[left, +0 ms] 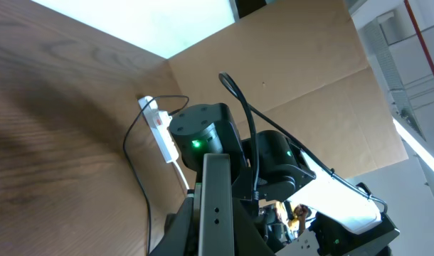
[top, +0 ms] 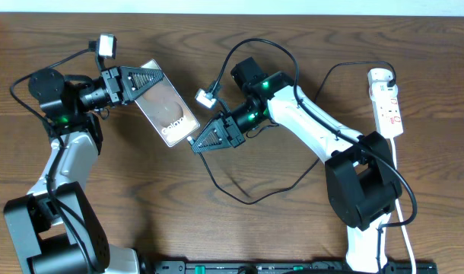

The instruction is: Plug charger to phone and switch on socket

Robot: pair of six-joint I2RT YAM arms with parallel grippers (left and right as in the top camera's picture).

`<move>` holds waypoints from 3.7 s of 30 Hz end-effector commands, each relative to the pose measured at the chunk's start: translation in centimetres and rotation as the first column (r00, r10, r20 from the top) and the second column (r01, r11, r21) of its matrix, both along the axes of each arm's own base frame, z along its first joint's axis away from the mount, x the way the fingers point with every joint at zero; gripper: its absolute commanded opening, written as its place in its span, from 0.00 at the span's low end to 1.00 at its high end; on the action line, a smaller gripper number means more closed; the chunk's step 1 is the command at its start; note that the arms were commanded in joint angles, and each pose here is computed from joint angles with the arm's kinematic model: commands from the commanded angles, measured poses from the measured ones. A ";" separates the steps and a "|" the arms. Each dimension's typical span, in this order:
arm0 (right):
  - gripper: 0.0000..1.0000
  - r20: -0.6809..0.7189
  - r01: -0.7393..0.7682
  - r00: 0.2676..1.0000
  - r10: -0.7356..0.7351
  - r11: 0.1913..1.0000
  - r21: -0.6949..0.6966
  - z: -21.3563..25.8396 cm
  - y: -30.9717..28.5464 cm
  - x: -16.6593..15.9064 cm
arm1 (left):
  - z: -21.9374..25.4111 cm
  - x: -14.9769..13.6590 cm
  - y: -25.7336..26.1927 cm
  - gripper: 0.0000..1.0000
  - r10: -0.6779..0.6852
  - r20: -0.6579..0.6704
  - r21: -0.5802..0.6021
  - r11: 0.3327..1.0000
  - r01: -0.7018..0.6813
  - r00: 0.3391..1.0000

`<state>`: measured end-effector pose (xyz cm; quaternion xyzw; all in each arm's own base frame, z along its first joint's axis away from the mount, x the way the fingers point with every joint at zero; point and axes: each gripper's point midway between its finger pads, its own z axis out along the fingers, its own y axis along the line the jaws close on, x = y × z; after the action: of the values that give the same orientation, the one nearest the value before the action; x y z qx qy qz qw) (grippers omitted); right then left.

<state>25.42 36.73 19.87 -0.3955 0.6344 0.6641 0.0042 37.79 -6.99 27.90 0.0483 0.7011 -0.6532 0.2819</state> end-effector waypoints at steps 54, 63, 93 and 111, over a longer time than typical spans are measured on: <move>0.01 -0.030 -0.016 0.999 0.019 0.996 0.082 1.9 0.0 -0.2 | -0.4 -0.6 -0.9 0.07 -0.025 0.001 0.002 1.000 0.025 1.000; 0.01 -0.028 -0.016 0.999 0.018 0.997 0.082 1.9 0.0 -0.2 | -0.4 -0.6 -1.0 0.07 -0.030 0.000 0.002 1.000 0.030 1.000; 0.01 0.006 -0.009 1.000 0.009 0.998 0.056 1.3 0.1 0.0 | -0.4 -0.6 -1.0 0.07 -0.031 -0.057 -0.018 0.999 0.030 0.998; 0.01 -0.006 0.010 1.000 -0.010 0.997 0.075 1.6 -0.5 0.8 | -0.4 -0.6 -1.0 0.07 -0.031 -0.055 -0.018 0.999 0.030 0.998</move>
<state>25.94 36.50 20.28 -0.3940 0.6265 0.6723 0.0137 38.03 -7.46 27.63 0.0294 0.7004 -0.6586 0.2734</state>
